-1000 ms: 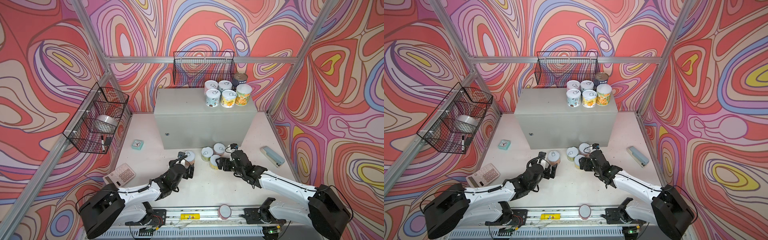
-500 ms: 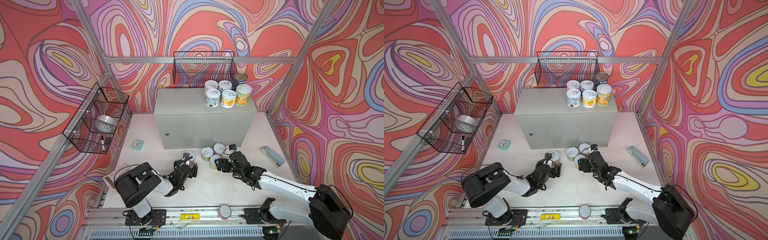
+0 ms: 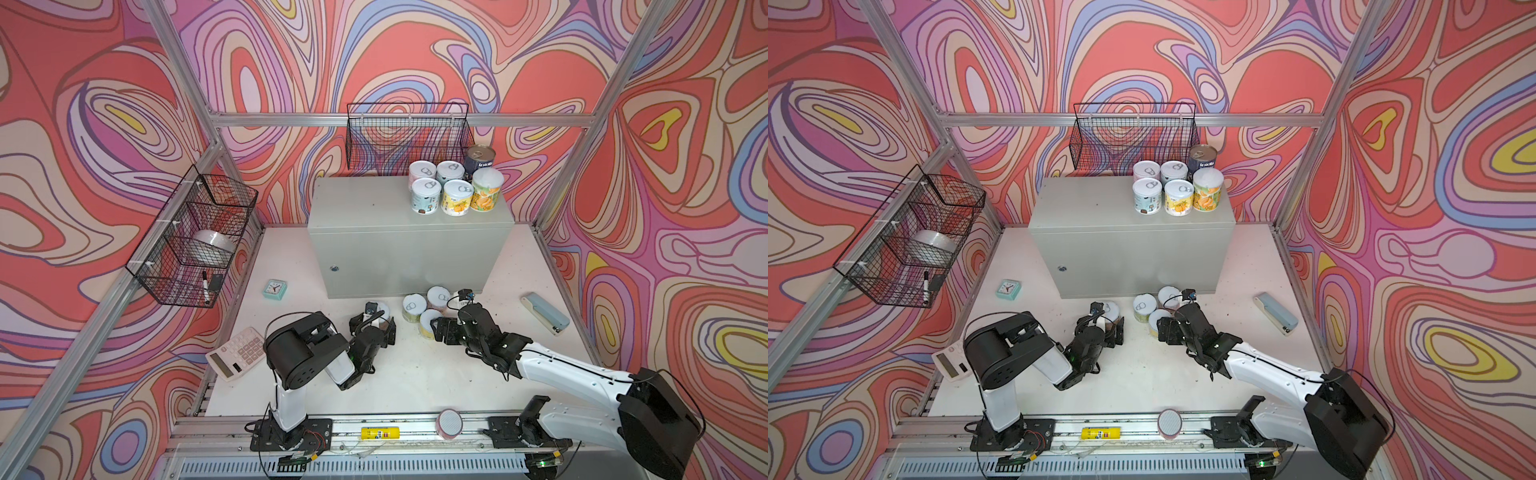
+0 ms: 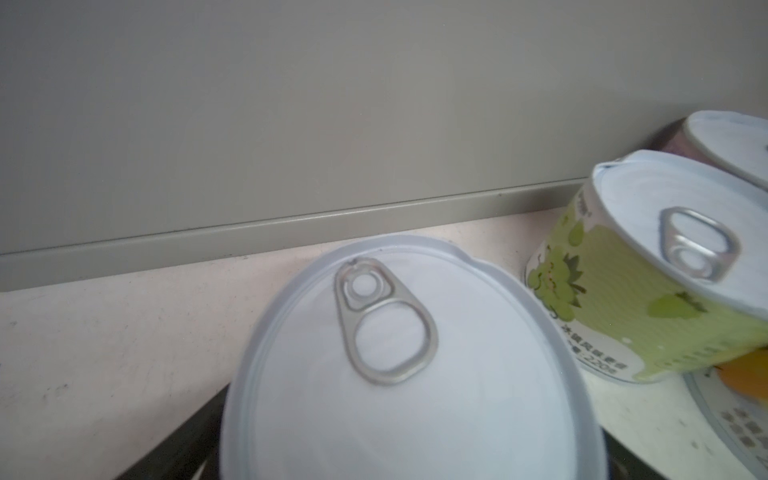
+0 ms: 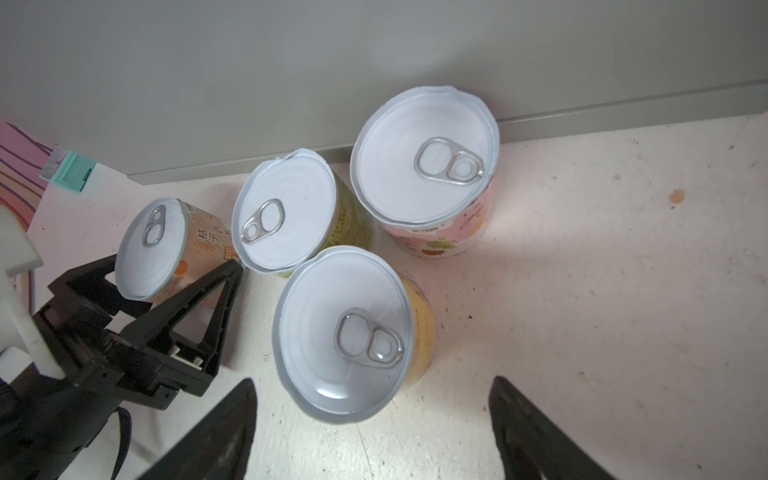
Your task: Place and organize the canned foods onto the counter
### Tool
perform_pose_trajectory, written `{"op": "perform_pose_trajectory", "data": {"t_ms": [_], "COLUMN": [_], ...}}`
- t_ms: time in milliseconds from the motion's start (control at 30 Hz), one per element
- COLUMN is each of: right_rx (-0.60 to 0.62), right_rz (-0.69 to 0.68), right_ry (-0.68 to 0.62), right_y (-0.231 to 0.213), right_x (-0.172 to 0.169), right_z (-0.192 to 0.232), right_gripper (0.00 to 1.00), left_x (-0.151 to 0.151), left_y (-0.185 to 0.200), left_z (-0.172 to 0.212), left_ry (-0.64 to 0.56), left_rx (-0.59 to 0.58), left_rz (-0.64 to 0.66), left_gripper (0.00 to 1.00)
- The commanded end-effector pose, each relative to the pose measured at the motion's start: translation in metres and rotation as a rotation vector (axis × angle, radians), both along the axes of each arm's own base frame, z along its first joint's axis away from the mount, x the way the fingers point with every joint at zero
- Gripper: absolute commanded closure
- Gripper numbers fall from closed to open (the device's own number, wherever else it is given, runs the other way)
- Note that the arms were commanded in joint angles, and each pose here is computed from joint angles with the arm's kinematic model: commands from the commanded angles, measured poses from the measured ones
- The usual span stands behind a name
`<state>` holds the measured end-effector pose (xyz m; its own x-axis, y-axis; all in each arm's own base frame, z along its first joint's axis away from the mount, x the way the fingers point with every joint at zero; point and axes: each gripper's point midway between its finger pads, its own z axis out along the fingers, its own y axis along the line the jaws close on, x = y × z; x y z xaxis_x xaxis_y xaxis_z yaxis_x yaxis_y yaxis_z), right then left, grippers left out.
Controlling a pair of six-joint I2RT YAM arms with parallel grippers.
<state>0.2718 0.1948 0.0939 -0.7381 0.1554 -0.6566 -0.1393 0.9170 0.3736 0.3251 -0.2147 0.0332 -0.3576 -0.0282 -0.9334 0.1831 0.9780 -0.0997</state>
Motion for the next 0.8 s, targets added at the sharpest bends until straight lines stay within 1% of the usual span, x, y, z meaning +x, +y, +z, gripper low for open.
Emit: {"op": "perform_pose_trajectory", "data": {"t_ms": [0, 100, 267, 367, 533, 600, 633, 733, 767], "right_rx": [0.010, 0.010, 0.009, 0.006, -0.002, -0.007, -0.006, -0.005, -0.006], "right_rz": [0.002, 0.003, 0.002, 0.002, 0.008, 0.008, 0.009, 0.009, 0.009], "right_ry": [-0.006, -0.005, -0.001, 0.003, 0.017, 0.022, 0.023, 0.024, 0.024], "right_y": [0.006, 0.007, 0.008, 0.009, 0.013, 0.013, 0.014, 0.015, 0.015], "right_x": [0.005, 0.006, 0.007, 0.008, 0.010, 0.011, 0.012, 0.012, 0.012], "right_z": [0.006, 0.005, 0.004, 0.002, -0.001, -0.003, -0.004, -0.004, -0.004], "right_gripper": [0.10, 0.10, 0.10, 0.10, 0.10, 0.10, 0.10, 0.11, 0.11], "left_x": [0.013, 0.016, 0.021, 0.024, 0.026, 0.026, 0.027, 0.026, 0.025], "left_y": [-0.001, -0.003, -0.001, 0.002, -0.003, -0.006, -0.007, -0.009, -0.010], "left_z": [0.018, 0.015, 0.012, 0.012, 0.012, 0.011, 0.011, 0.012, 0.012], "left_ry": [-0.079, -0.073, -0.066, -0.070, -0.070, -0.066, -0.065, -0.063, -0.062], "left_rx": [-0.063, -0.056, -0.040, -0.040, -0.025, -0.019, -0.018, -0.020, -0.022], "left_rz": [0.038, 0.036, 0.051, 0.067, 0.034, 0.017, 0.011, -0.005, -0.006], "left_gripper": [0.02, 0.03, 0.08, 0.09, 0.13, 0.21, 0.27, 0.56, 0.61]}}
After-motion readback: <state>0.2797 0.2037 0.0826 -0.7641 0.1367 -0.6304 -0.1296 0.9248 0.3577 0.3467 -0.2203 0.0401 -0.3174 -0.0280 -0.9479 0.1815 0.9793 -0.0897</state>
